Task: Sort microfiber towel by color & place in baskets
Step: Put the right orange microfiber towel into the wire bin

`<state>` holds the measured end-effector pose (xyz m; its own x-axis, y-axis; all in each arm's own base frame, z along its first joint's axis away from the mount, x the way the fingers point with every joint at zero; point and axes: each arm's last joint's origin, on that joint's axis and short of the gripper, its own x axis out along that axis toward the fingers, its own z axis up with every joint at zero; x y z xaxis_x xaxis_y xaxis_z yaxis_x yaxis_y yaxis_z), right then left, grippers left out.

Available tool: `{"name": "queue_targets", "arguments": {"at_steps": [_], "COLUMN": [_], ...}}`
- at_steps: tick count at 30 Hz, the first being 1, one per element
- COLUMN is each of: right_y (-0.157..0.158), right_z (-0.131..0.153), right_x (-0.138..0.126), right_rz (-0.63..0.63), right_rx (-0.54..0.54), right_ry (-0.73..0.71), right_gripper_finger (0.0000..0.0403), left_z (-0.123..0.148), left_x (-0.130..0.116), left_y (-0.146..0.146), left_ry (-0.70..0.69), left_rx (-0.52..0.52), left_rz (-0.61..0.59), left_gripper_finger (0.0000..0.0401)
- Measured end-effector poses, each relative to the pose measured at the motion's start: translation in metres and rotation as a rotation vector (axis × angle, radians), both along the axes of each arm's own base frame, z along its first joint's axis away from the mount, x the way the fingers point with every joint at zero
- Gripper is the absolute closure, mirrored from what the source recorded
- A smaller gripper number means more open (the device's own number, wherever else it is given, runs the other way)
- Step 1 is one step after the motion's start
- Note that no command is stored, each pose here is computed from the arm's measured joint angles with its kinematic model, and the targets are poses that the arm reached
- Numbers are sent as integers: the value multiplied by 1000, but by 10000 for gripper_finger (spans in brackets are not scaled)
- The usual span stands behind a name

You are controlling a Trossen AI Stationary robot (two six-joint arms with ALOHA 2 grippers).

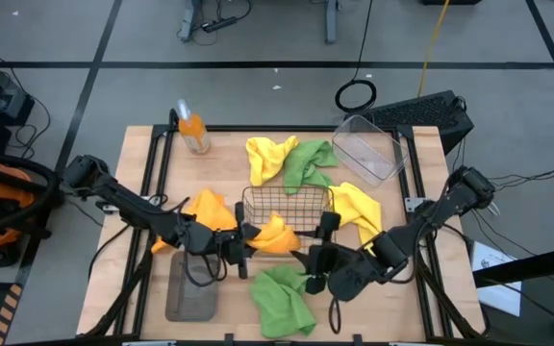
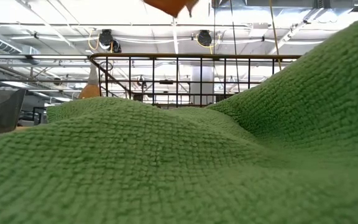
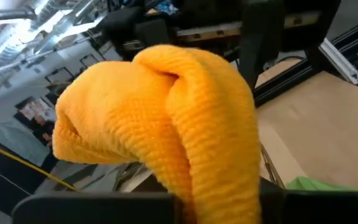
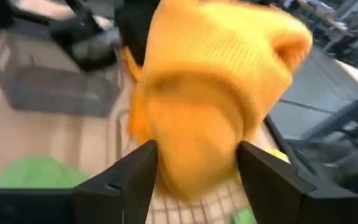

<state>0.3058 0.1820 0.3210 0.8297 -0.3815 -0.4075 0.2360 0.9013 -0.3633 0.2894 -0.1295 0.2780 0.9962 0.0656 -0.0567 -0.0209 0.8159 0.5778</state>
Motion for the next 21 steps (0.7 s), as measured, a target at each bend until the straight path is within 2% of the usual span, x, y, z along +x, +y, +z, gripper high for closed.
{"name": "queue_targets", "arguments": {"at_steps": [9,17,21], "right_y": [13,20,19], "right_z": [-5,-7,-7], "right_x": [-15,-22,-22], "right_rz": [13,42,41], "right_rx": [-49,-71,-70], "right_ry": [47,71,70], "right_gripper_finger": [194,211,222], "left_z": [6,-1,-10], "left_x": [-15,-7,3], "left_y": [10,28,48], "left_ry": [79,106,134], "left_rx": [-92,-155,-283], "left_rz": [107,196,249], "left_gripper_finger": [367,365,364]}}
